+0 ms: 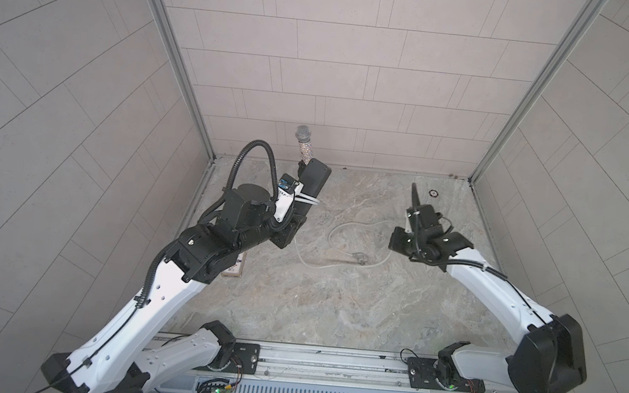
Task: Unwrap the cord wrapped around the power strip
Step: Adjust the power cord at the center of the board, then unwrap the power cord from the power strip.
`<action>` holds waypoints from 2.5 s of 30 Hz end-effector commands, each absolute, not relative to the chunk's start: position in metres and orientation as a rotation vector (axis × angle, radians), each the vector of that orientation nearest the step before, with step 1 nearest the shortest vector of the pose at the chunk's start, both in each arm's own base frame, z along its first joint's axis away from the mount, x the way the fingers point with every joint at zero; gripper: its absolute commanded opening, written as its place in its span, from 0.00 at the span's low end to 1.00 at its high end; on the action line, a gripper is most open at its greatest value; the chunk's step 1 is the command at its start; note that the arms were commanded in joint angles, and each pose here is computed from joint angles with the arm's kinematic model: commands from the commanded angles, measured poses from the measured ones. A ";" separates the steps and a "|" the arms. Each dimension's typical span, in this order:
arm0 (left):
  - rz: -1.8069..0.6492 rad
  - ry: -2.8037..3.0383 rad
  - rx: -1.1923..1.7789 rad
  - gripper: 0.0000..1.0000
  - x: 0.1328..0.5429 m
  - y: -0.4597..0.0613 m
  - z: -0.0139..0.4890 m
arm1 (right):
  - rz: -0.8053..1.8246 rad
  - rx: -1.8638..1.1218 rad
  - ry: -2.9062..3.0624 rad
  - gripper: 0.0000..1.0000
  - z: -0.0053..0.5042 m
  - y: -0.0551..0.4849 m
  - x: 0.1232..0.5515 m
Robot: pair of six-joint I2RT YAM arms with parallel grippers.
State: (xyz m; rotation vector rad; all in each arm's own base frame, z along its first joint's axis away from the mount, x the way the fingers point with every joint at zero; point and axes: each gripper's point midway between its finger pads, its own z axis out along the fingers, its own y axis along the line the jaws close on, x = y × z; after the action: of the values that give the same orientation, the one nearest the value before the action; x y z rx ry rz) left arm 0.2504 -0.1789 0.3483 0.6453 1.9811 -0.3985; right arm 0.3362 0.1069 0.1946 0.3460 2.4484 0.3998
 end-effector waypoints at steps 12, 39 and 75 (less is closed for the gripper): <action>-0.836 1.745 0.778 0.00 0.253 -0.274 0.385 | 0.005 0.316 2.223 0.00 0.365 -0.020 0.374; -0.859 2.072 0.505 0.00 0.207 -0.211 0.270 | 0.401 -0.009 2.703 0.57 0.162 0.172 0.403; -1.768 1.588 0.484 0.00 0.183 -0.281 0.425 | 1.093 -0.675 1.298 0.73 0.317 0.353 0.287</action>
State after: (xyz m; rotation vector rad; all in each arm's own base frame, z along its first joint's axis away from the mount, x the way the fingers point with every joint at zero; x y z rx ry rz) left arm 0.1924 -0.2856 0.3979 0.4495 1.7191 -1.7132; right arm 0.2924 0.3467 0.2717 -0.6810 1.4863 1.0421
